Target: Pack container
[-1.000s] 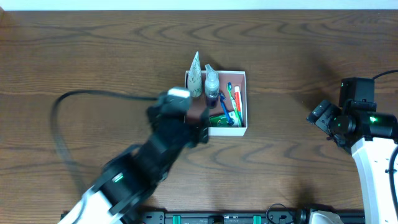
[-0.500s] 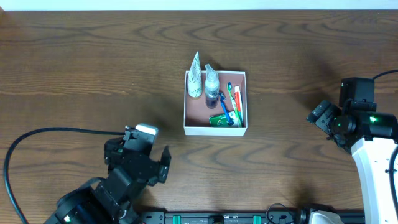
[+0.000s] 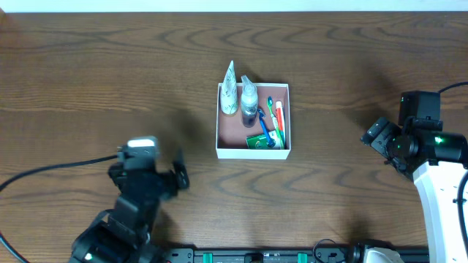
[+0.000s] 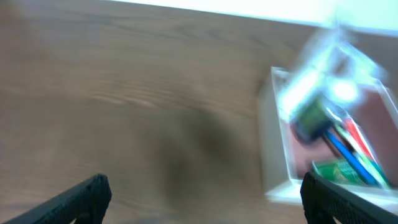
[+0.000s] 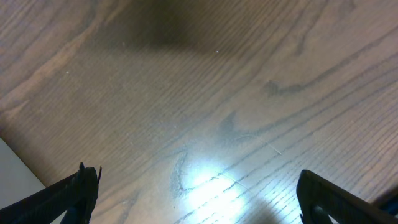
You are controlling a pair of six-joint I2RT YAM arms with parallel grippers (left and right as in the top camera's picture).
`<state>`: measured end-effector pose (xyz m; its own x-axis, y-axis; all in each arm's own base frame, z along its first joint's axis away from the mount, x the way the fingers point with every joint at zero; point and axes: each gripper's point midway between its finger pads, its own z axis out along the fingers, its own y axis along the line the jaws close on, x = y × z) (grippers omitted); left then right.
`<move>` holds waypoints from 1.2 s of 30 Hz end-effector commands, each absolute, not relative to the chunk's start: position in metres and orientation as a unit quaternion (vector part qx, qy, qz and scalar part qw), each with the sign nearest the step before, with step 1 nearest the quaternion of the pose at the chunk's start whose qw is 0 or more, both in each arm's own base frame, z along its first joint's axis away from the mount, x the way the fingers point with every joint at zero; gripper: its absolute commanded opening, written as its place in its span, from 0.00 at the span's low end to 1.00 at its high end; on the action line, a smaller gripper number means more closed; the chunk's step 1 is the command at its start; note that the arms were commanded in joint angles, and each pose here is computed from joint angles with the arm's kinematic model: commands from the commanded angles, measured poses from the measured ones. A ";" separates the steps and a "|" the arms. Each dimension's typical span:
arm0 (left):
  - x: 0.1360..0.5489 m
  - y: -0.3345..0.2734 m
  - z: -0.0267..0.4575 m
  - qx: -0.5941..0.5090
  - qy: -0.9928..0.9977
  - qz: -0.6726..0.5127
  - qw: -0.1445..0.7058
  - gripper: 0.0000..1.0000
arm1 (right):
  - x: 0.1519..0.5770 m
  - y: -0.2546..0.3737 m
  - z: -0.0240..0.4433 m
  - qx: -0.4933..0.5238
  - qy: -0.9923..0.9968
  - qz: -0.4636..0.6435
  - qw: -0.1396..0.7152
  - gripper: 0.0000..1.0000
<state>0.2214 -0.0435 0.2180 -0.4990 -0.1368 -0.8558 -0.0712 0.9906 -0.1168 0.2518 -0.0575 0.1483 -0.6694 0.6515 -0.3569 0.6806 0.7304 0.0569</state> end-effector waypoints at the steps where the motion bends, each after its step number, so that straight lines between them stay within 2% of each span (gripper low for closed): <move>1: 0.235 -0.030 0.206 -0.085 0.853 -0.046 0.514 0.98 | 0.252 -0.061 0.150 0.376 0.908 -0.041 0.182 0.99; 7: 0.255 -0.019 0.207 -0.088 0.811 -0.068 0.574 0.98 | 0.252 -0.061 0.150 0.376 0.908 -0.041 0.182 0.99; 23: 0.248 0.002 0.159 -0.116 0.741 -0.078 0.657 0.98 | 0.252 -0.061 0.150 0.376 0.908 -0.041 0.182 0.99; 31: 0.243 0.009 0.136 -0.107 0.753 -0.050 0.647 0.98 | 0.253 -0.061 0.150 0.376 0.908 -0.041 0.182 0.99; 36: 0.243 0.014 0.137 -0.109 0.751 -0.038 0.650 0.98 | 0.252 -0.061 0.150 0.376 0.908 -0.041 0.182 0.99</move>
